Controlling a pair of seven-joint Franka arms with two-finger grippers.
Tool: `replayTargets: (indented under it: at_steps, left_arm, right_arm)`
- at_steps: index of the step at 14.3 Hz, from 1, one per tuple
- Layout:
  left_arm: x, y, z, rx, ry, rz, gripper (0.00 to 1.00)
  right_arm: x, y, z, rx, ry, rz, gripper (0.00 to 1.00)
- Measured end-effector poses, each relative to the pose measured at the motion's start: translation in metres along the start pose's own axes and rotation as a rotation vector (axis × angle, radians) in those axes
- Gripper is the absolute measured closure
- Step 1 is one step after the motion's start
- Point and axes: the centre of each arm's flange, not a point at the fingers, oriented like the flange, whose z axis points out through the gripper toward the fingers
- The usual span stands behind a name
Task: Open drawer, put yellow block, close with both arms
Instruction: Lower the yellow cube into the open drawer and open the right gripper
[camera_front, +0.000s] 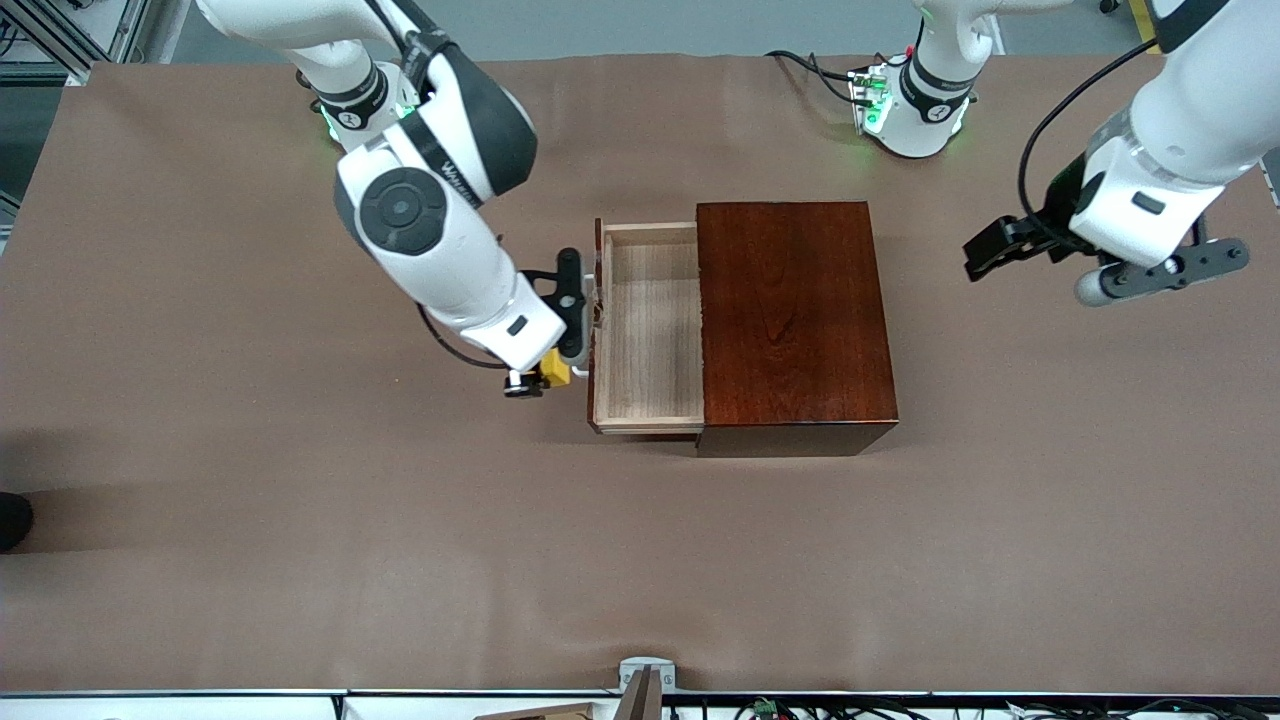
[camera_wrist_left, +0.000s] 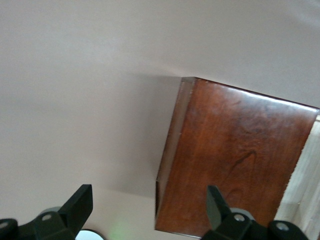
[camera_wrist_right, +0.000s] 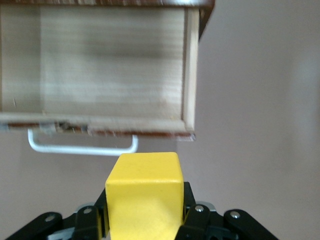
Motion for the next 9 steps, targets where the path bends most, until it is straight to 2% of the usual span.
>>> replayTargets:
  at_steps: [2,4,7,9]
  left_arm:
    - [0.018,-0.045,0.002,-0.002,-0.001,0.037,0.00]
    - [0.033,-0.084,0.005,-0.006,-0.003,0.075,0.00]
    - [0.037,-0.097,0.006,-0.005,-0.002,0.088,0.00]
    - [0.035,-0.090,0.006,-0.003,0.002,0.117,0.00]
  right_arm:
    - [0.036,-0.021,0.020,0.013,-0.014,-0.003,0.44]
    - [0.072,-0.042,0.044,-0.013,-0.040,-0.038,0.44]
    - [0.108,-0.069,0.074,-0.029,-0.074,-0.083,0.44]
    - [0.114,-0.075,0.089,-0.029,-0.103,-0.108,0.44]
